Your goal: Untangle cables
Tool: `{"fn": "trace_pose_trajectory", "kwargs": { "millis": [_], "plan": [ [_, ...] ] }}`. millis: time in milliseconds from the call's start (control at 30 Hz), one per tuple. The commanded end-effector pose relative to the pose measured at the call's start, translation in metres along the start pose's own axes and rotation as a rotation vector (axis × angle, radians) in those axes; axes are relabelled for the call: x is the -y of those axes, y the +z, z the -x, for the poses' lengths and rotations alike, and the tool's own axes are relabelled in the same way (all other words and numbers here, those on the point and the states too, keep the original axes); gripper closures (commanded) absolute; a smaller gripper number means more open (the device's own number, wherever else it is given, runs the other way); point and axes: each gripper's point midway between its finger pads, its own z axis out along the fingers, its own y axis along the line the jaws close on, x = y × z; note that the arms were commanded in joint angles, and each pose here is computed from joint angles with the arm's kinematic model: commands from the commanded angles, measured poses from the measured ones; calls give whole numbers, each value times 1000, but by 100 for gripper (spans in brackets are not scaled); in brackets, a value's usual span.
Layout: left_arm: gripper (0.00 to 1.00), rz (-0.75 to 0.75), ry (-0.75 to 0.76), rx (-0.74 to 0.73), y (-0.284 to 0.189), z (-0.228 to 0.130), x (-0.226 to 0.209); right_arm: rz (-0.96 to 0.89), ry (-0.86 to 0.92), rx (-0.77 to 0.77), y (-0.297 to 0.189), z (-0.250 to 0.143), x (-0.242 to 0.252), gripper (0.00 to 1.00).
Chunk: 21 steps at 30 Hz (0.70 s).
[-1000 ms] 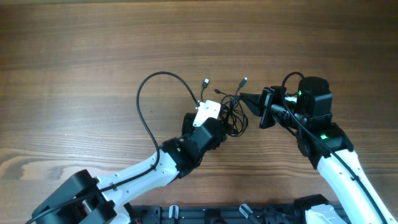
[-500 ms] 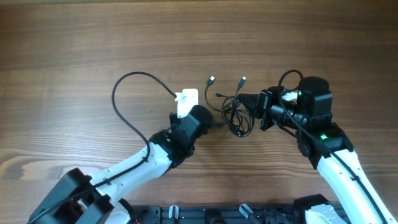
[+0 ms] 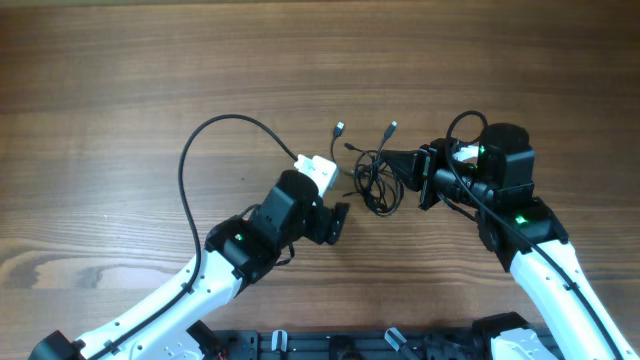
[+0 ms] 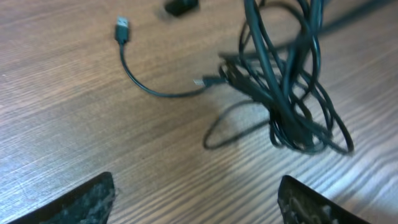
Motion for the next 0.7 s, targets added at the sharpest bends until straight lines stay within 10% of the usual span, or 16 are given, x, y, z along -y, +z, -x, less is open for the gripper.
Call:
{"fn": "trace_pose_trajectory", "kwargs": {
  "millis": [0,667],
  "plan": [
    [0,-57,80,-56,3,-15,12,19,-33,-3,-2,-2,-9,96],
    [0,320,-107,131,45,11,-44,19,-32,-3,-2,-2,-9,96]
  ]
}}
